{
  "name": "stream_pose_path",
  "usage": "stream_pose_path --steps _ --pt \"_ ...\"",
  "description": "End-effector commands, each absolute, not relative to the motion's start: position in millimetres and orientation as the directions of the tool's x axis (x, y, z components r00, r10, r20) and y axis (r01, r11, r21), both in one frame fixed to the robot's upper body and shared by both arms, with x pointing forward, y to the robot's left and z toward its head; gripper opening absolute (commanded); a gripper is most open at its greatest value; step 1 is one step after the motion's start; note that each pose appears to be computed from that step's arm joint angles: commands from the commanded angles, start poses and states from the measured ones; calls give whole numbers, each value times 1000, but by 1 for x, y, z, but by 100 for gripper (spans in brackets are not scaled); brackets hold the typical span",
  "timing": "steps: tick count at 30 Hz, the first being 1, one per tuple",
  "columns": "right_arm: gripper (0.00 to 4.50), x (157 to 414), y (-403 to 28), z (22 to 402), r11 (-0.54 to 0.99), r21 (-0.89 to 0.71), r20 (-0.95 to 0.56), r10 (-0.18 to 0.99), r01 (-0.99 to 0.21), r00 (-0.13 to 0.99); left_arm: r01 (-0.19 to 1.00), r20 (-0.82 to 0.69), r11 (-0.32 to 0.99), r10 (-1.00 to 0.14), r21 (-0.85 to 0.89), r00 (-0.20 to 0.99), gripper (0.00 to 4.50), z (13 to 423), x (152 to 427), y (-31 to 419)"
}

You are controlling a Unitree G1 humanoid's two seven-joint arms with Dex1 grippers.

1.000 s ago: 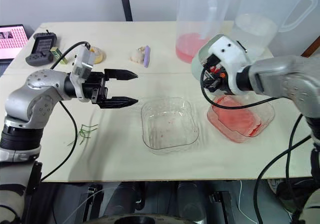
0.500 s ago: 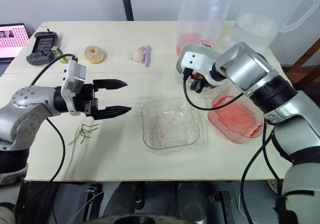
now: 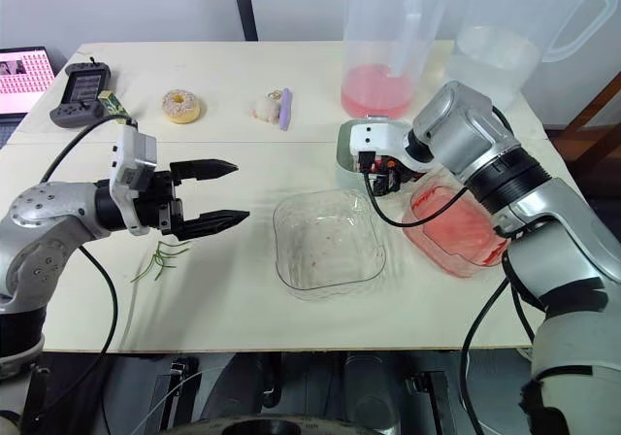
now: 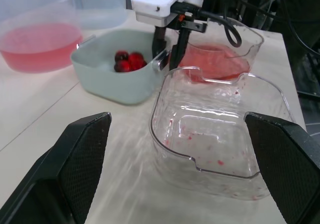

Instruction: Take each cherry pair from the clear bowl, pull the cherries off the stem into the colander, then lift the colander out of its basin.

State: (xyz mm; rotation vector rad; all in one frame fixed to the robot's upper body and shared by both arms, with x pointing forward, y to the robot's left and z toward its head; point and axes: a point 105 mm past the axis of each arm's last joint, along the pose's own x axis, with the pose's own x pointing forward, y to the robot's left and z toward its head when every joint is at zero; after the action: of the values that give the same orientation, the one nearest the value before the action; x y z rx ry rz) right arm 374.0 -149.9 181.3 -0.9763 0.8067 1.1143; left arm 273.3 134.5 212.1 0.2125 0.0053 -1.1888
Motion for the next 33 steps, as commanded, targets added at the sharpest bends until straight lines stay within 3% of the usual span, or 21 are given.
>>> stream_pose_path --steps 1,4,7,11,15,19,21,26,33 --pt "301 378 -151 210 151 -287 -867 380 -946 323 921 -91 336 -929 198 359 450 222 272 133" --pt "448 379 -156 230 180 -327 -836 401 -928 373 924 -95 327 -932 196 350 450 222 274 133" --pt "448 378 -162 244 196 -355 -818 408 -914 405 926 -95 323 -934 194 345 450 223 275 134" --pt "448 365 -179 291 338 -378 -674 537 -862 507 927 -57 333 -936 175 347 450 232 282 136" --pt "448 347 -218 296 487 -356 -553 577 -797 600 915 -50 372 -922 155 383 450 233 291 140" --pt "448 332 -256 305 654 -393 -291 579 -647 762 890 -80 421 -895 176 439 450 227 295 153" --pt "448 325 -284 301 729 -423 -188 510 -537 840 869 -80 462 -873 175 480 450 225 298 161" --pt "448 304 -319 275 839 -372 -21 420 -397 907 785 -102 592 -782 182 614 450 214 308 193" --pt "448 290 -327 231 853 -335 -53 407 -401 912 730 -131 658 -720 182 681 450 198 298 216"
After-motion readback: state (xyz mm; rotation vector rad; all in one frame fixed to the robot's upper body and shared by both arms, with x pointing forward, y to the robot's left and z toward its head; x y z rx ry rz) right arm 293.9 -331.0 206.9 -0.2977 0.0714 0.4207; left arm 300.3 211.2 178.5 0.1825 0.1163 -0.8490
